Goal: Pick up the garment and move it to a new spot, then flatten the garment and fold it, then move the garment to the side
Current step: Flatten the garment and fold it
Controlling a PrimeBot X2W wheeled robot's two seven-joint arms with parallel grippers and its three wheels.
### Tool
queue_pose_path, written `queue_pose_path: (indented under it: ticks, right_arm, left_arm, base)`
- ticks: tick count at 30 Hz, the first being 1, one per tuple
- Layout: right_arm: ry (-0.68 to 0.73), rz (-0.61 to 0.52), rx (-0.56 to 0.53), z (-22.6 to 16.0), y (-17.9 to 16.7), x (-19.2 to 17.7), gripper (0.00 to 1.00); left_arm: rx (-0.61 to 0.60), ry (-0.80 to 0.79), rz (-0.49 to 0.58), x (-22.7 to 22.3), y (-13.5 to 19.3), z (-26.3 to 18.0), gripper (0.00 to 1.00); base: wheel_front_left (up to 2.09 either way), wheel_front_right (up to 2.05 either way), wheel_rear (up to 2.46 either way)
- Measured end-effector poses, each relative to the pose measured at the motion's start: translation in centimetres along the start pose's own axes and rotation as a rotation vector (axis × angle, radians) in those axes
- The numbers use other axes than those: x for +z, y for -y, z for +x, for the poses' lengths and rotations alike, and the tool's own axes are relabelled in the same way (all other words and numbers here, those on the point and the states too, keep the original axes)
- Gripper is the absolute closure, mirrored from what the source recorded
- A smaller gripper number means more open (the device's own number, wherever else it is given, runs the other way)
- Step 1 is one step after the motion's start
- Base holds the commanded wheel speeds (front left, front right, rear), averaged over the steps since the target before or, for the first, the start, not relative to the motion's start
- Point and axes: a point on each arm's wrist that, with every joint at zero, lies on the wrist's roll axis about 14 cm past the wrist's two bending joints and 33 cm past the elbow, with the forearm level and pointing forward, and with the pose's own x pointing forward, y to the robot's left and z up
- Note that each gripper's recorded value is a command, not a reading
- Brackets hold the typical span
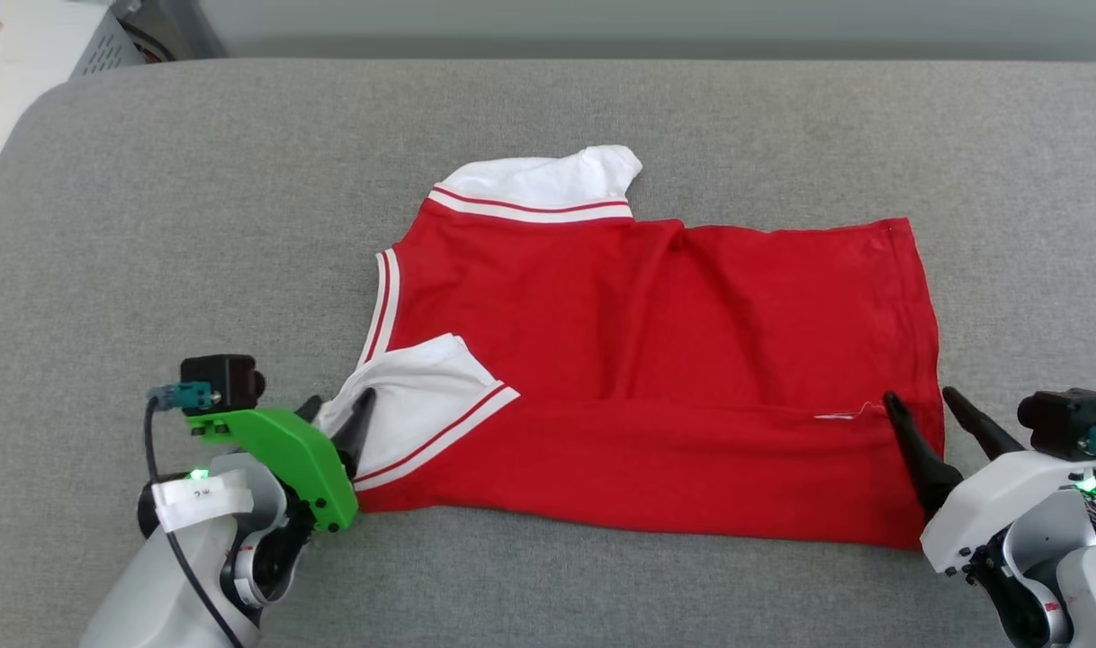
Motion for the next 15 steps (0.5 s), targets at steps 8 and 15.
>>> queue_pose_path:
  ticks: [8,15]
  right_arm:
    - [0.222,-0.009,-0.029,-1.6,-0.4,3.7,0.0]
    - [0.286,-0.007,-0.058,-3.7,-0.9,4.6,0.0]
  left_arm:
    - [0.044,0.165,0.065,4.4,-0.9,-1.9,0.0]
    - [0.042,0.091,0.116,4.4,-1.4,-4.1,0.0]
  base:
    - [0.0,0.0,0.0]
    - [0.0,0.0,0.0]
